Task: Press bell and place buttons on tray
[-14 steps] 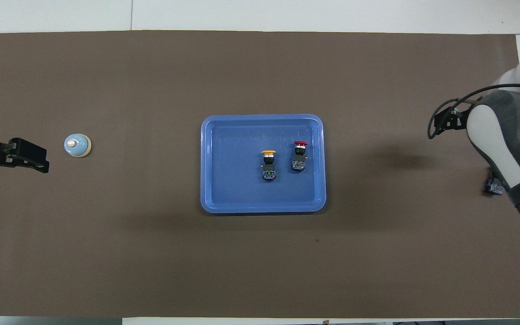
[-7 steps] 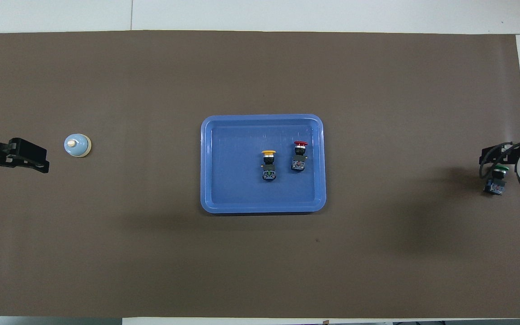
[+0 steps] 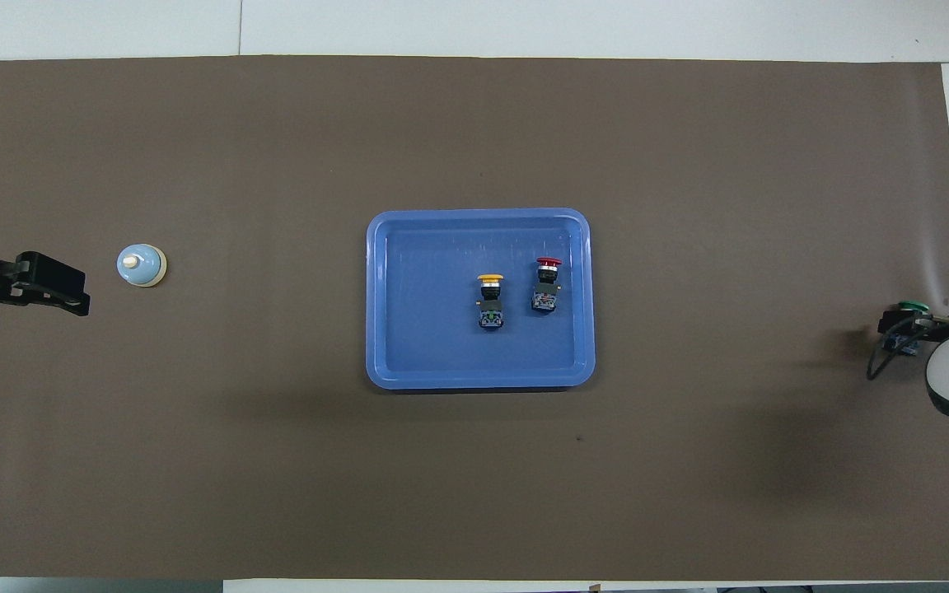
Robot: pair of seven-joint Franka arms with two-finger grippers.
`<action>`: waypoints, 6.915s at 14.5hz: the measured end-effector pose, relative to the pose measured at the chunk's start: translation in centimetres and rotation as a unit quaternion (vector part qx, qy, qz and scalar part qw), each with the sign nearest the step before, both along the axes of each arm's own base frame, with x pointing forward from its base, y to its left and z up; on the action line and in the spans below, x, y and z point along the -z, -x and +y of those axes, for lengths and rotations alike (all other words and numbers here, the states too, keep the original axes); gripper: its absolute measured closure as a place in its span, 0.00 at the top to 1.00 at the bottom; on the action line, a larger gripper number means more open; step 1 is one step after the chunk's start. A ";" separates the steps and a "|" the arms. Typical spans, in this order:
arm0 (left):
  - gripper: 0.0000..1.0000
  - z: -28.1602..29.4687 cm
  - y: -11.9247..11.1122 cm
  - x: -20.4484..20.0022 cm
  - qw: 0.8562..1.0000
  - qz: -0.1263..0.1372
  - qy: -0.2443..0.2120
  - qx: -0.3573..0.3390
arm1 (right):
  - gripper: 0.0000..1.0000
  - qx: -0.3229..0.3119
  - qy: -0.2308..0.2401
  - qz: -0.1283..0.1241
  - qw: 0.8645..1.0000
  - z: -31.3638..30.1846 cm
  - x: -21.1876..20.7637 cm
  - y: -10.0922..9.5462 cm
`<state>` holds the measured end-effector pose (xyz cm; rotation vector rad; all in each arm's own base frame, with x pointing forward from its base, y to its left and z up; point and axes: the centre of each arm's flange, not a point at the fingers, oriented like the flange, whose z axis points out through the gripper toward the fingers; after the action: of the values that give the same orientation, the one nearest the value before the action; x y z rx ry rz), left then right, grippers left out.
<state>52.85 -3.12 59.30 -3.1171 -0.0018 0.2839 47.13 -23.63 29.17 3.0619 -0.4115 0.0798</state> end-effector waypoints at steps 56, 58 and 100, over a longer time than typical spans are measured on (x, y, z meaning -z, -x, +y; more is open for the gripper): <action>1.00 0.0 0.0 0.0 1.000 0.000 0.000 0.000 | 1.00 -0.131 -0.018 0.063 0.989 63.7 -7.7 -9.1; 1.00 0.0 0.0 0.0 1.000 0.000 0.000 0.000 | 1.00 -0.089 -0.018 0.060 0.994 57.9 -12.2 -11.4; 0.58 0.4 -0.5 -0.3 1.000 -0.021 0.001 -0.004 | 1.00 -0.106 -0.030 0.082 0.991 22.3 -33.0 -6.5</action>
<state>53.33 -2.71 59.64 -3.1253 -0.0146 0.2192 53.65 -1.32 62.22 3.1273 -0.0807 -0.1786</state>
